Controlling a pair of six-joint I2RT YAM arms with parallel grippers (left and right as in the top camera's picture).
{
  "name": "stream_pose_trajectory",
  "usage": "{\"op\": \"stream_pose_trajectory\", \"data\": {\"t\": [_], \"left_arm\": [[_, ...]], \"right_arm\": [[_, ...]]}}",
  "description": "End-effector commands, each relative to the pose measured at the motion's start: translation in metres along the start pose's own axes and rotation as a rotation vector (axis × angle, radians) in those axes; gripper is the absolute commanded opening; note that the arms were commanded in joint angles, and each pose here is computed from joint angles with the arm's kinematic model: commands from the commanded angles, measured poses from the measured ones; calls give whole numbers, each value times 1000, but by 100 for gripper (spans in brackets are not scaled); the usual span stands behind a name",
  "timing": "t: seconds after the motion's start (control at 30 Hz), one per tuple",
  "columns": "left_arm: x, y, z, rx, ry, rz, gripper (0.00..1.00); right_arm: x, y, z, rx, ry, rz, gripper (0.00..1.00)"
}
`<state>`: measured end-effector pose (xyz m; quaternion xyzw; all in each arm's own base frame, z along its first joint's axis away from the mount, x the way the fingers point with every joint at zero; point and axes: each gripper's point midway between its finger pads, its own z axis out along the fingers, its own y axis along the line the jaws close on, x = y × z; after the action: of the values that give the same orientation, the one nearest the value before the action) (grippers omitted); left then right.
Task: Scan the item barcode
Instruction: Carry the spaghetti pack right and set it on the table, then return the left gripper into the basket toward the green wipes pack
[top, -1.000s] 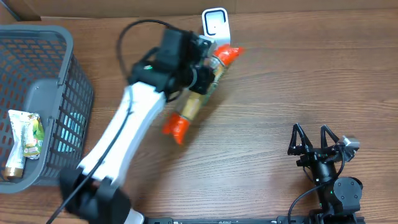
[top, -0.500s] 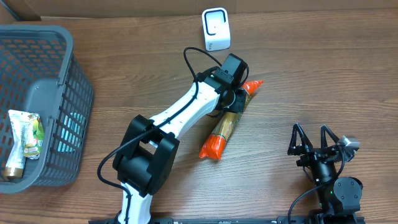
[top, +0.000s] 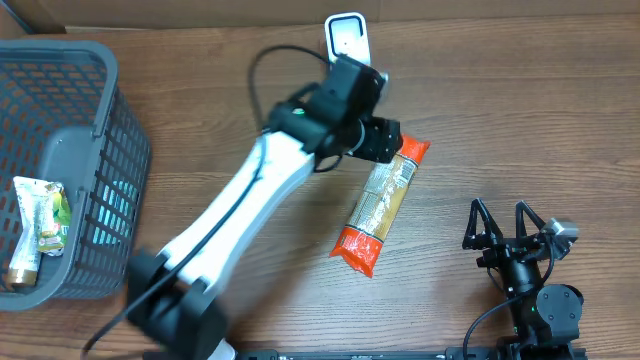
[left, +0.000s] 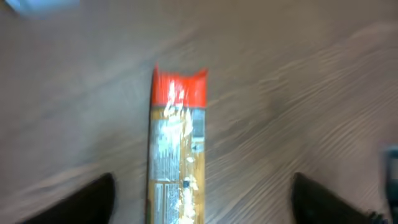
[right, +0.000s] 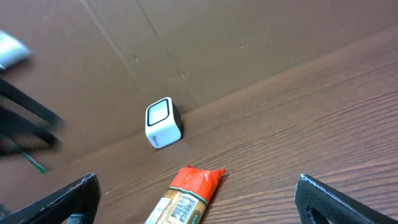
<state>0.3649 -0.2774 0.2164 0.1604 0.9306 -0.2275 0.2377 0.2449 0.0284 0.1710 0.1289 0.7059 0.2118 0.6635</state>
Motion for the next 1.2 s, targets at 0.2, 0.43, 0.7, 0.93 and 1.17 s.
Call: {"op": "stream_pose_trajectory", "data": {"t": [0.2,0.43,0.7,0.93,1.17], "left_arm": [[-35,2,-174,-85,-373,326,100],[-31,76,-259,-289,-534,44,100],[24,225,-378,-750,-694,-407,95],[51,284,-403,-858,-734,-660,95],[75,350,-375,-904,-563,-763,96]], "right_arm": [[2,1,0,-12,-2,-1,100],[2,1,0,-12,-2,-1,100],[2,1,0,-12,-2,-1,100],[2,1,0,-12,-2,-1,100],[2,1,0,-12,-2,-1,100]]}}
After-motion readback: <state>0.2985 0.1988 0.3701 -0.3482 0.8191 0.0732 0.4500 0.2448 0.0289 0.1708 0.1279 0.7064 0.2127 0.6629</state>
